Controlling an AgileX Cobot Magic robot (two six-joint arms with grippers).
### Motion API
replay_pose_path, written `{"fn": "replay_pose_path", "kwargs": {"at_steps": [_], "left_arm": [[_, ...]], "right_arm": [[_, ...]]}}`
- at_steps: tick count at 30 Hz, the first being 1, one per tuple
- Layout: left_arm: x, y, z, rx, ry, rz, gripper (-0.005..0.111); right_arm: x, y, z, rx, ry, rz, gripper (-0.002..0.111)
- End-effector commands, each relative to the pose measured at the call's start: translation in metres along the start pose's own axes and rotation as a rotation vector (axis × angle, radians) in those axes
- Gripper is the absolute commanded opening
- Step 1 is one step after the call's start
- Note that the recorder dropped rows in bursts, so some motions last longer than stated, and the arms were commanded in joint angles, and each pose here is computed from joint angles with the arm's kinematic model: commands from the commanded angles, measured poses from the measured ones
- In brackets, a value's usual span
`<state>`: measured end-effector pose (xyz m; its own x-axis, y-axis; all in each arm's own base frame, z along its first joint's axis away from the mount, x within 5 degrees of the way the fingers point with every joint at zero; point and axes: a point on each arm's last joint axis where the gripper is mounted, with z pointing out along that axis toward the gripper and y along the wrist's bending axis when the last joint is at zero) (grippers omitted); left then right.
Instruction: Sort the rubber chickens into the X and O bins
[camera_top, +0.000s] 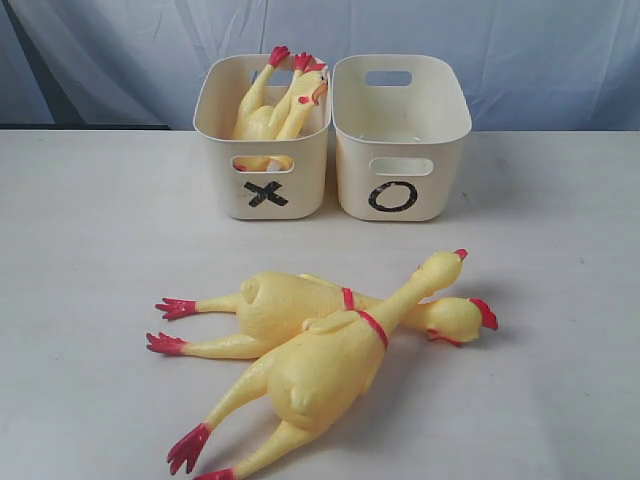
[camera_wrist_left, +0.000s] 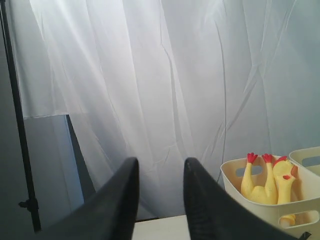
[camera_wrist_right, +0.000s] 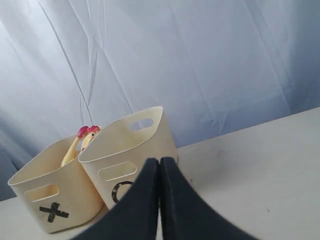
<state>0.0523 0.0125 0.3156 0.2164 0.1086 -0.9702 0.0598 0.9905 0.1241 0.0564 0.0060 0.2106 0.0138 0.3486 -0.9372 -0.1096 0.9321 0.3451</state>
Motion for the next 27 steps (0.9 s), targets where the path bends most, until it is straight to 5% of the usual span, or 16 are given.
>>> {"fn": "replay_pose_path", "kwargs": {"at_steps": [1,6,11,20,27], "left_arm": [[0.0,0.002,-0.004,-0.01,-0.013,-0.016,0.03],[0.0,0.002,-0.004,-0.01,-0.013,-0.016,0.03],[0.0,0.002,-0.004,-0.01,-0.013,-0.016,0.03],[0.0,0.002,-0.004,-0.008,-0.014,-0.016,0.03],[0.0,0.002,-0.004,-0.006,-0.015,-0.016,0.03]], "right_arm": [[-0.002,0.0,0.0,0.003,-0.027,0.015,0.001],[-0.011,0.0,-0.001,0.002,-0.128,0.026,0.001],[-0.018,-0.002,-0.002,0.001,-0.211,0.251,0.001],[-0.031,0.018,-0.001,-0.048,0.05,0.239,0.001],[-0.049,0.034,0.015,-0.054,0.288,0.101,0.001]]}}
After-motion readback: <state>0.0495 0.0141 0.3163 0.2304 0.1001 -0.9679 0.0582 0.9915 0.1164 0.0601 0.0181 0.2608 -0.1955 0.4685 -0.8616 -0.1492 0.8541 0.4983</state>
